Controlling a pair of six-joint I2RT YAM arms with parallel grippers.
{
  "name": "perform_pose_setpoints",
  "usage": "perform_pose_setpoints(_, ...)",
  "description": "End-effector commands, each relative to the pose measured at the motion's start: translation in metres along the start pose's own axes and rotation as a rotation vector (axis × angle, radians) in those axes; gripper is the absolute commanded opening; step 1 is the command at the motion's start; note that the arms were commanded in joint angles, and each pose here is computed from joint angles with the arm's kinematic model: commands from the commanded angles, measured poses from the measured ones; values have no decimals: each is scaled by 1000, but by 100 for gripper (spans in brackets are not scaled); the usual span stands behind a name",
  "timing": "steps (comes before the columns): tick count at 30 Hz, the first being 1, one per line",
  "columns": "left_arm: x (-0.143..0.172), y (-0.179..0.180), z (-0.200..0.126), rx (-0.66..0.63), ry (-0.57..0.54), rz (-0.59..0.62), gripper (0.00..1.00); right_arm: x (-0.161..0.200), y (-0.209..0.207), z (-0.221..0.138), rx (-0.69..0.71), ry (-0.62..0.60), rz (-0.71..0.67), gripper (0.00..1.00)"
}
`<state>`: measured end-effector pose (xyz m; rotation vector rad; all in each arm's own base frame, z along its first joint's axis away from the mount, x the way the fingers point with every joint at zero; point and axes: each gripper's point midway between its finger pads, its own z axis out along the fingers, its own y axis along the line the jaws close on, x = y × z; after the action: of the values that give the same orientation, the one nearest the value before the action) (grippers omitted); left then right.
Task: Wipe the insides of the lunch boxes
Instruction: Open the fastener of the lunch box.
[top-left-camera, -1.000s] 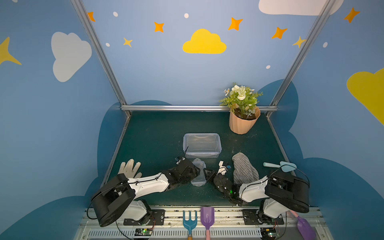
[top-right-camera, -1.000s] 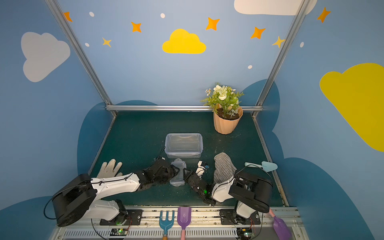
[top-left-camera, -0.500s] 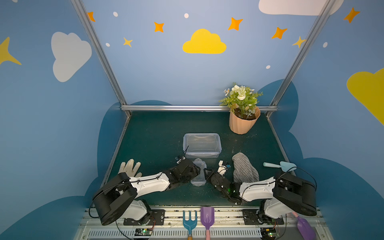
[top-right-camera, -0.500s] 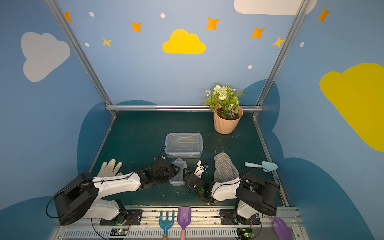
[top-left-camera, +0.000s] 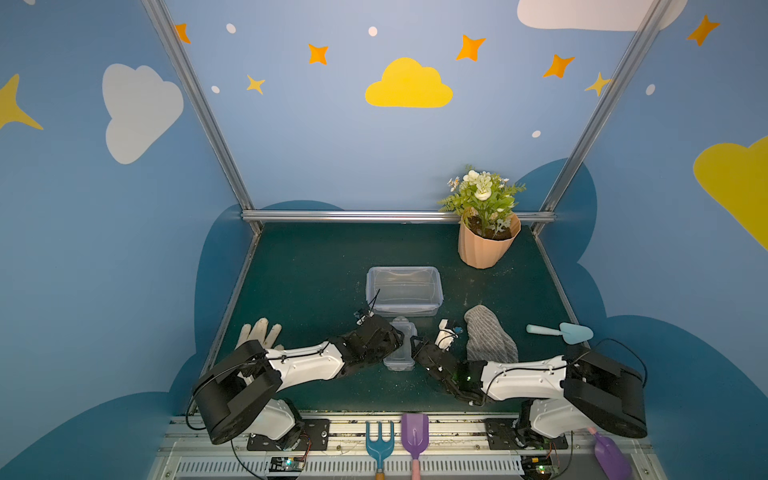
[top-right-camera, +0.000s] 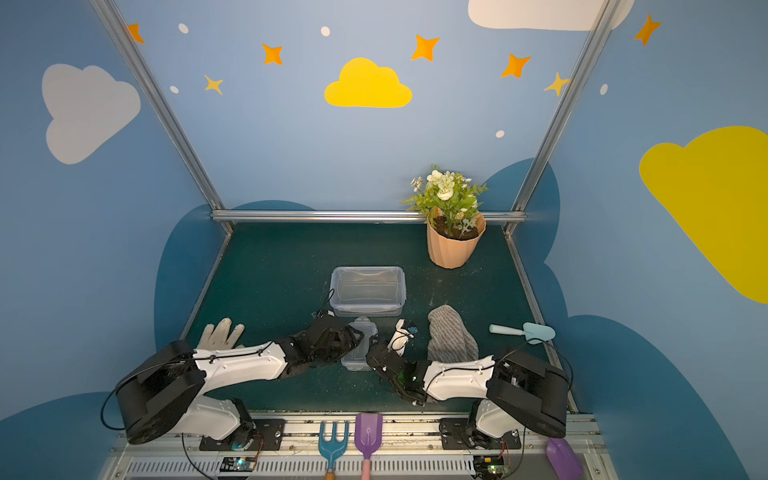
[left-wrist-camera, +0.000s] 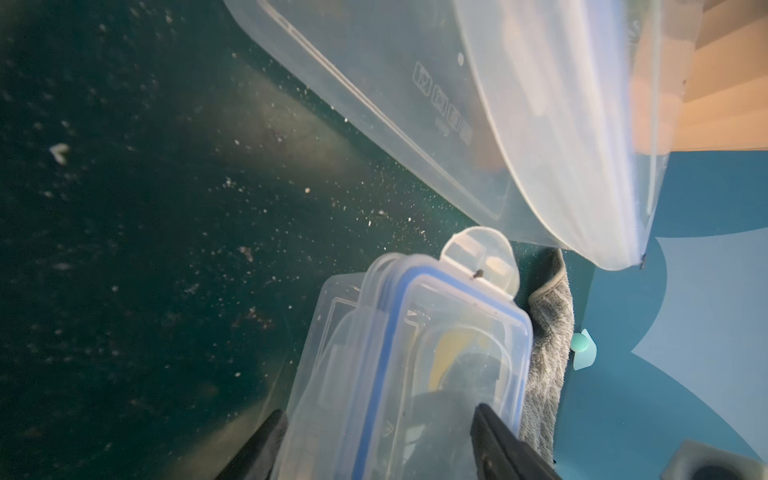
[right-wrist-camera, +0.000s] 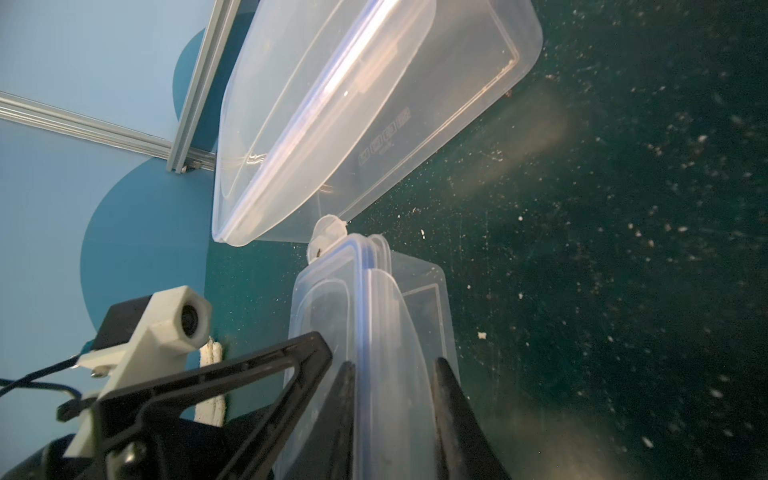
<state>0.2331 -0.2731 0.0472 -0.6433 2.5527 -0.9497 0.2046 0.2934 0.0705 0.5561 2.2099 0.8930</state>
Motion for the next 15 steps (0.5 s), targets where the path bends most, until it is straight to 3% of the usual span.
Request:
perform_pose_setpoints(1, 38, 70, 4, -237, 157, 27, 66, 32, -45, -4, 170, 151, -151, 0)
perform_pose_setpoints(15, 30, 67, 3, -262, 127, 51, 65, 39, -50, -3, 247, 206, -182, 0)
